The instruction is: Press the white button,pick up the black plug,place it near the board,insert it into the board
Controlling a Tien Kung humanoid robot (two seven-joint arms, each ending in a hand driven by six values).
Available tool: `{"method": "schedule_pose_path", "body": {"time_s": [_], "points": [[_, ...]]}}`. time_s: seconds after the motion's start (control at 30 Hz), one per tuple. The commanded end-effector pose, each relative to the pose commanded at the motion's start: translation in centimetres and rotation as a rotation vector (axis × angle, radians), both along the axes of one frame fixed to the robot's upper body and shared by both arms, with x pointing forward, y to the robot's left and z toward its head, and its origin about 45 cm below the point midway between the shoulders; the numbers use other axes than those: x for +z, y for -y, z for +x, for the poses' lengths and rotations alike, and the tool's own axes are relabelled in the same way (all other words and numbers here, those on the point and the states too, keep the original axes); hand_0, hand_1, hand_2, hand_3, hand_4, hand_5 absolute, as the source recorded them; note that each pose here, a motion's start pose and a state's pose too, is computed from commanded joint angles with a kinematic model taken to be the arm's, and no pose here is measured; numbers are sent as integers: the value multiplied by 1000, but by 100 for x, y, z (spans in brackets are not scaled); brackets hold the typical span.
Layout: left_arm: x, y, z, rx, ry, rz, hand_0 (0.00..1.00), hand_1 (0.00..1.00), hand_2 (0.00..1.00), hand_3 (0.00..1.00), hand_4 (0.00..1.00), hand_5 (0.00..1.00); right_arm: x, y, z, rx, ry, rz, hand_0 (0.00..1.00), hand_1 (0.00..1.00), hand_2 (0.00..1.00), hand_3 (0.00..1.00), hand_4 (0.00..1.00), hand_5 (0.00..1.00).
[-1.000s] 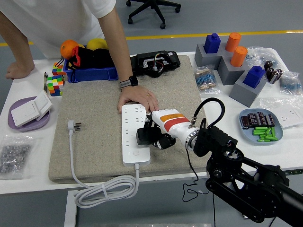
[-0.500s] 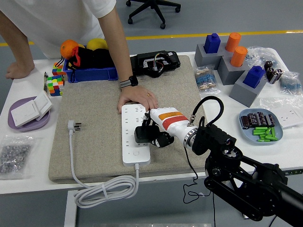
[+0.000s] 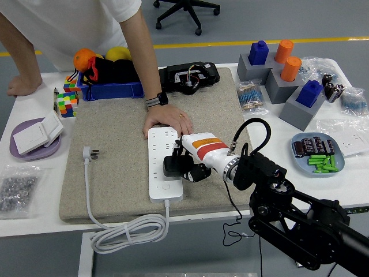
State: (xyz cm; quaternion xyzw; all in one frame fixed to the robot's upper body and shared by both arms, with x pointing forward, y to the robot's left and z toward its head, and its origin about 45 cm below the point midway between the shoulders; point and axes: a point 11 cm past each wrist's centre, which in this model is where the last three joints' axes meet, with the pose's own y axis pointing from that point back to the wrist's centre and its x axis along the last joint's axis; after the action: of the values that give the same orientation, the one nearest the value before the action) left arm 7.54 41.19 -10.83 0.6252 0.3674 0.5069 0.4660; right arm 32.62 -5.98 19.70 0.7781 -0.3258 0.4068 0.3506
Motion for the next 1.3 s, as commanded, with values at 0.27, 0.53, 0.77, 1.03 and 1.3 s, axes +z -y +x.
{"method": "schedule_pose_path", "body": {"time_s": [0.27,0.53,0.77,1.03,1.3], "points": [[-2,4,-4,2,0,-1,790,739,712,771,559,485,-48,3,-9,8,-8,-15,370,443,544,498,853,22],[-2,2,-6,1,-1,-1,790,739,712,771,558,485,-61,-10,-15,21,-5,-16,366,443,545,498,852,22],[0,3,4,2,2,-1,790,739,712,771,558,484,-67,-33,-10,42,3,-21,367,443,546,498,852,19],[1,0,6,3,2,-1,790,739,712,771,557,483,-135,-86,-12,83,2,-50,363,443,545,498,852,18],[0,-7,-14,-2,-5,1,790,739,712,771,556,484,-168,-188,1,117,3,-59,358,440,545,497,852,16]]}}
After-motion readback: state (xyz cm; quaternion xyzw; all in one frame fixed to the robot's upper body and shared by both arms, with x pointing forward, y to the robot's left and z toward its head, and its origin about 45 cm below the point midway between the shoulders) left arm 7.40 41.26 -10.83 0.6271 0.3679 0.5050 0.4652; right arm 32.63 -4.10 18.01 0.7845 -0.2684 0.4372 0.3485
